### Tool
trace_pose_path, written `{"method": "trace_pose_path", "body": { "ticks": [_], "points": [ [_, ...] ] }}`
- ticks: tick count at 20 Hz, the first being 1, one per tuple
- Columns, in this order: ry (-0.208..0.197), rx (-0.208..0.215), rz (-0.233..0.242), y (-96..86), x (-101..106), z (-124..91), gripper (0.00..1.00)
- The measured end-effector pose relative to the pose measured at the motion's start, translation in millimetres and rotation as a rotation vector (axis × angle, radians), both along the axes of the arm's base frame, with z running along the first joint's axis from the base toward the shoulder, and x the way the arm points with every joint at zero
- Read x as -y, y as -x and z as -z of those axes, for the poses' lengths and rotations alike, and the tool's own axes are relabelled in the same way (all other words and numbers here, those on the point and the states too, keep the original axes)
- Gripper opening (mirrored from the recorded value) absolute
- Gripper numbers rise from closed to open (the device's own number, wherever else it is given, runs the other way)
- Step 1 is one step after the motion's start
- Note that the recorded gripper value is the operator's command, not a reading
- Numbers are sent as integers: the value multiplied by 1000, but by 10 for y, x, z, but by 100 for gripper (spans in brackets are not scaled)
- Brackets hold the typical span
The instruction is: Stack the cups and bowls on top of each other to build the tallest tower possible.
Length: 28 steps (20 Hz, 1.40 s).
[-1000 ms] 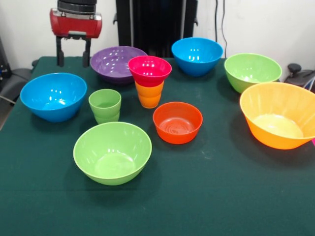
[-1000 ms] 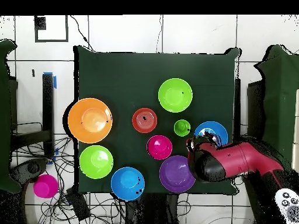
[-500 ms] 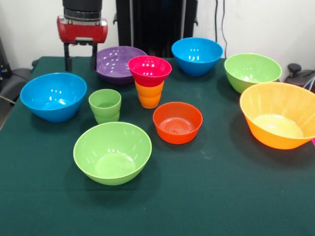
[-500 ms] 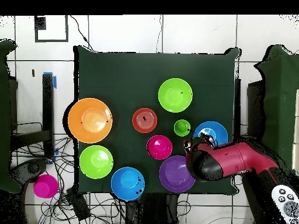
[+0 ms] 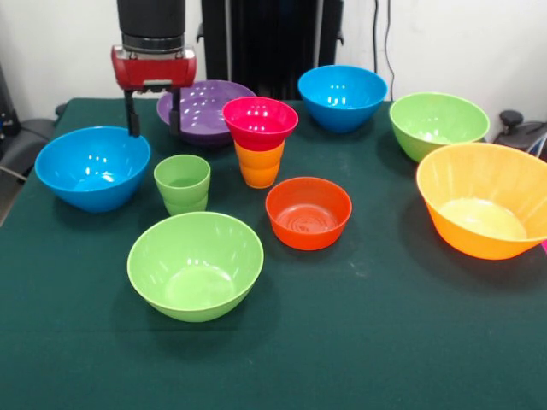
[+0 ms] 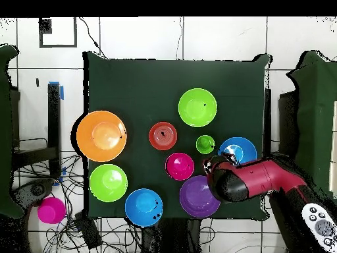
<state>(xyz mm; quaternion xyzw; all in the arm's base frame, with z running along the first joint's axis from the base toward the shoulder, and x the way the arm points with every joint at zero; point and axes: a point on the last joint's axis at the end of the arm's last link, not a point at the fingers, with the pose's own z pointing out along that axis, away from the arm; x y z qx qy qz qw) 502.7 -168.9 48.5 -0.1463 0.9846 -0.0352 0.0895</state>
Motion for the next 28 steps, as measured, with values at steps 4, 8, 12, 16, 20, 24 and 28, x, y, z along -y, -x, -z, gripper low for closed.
{"method": "trace_pose_path", "body": {
  "ticks": [4,8,12,16,20,24,28],
  "points": [
    [-5,-2,1,4,-10,20,100],
    [-16,-5,4,-18,-29,78,100],
    [-31,-8,5,-55,-69,156,100],
    [-44,-10,7,-92,-107,232,100],
    [-54,-11,9,-123,-133,290,100],
    [-56,-5,11,-173,-134,302,100],
    [-53,2,13,-211,-118,299,100]
  ]
}}
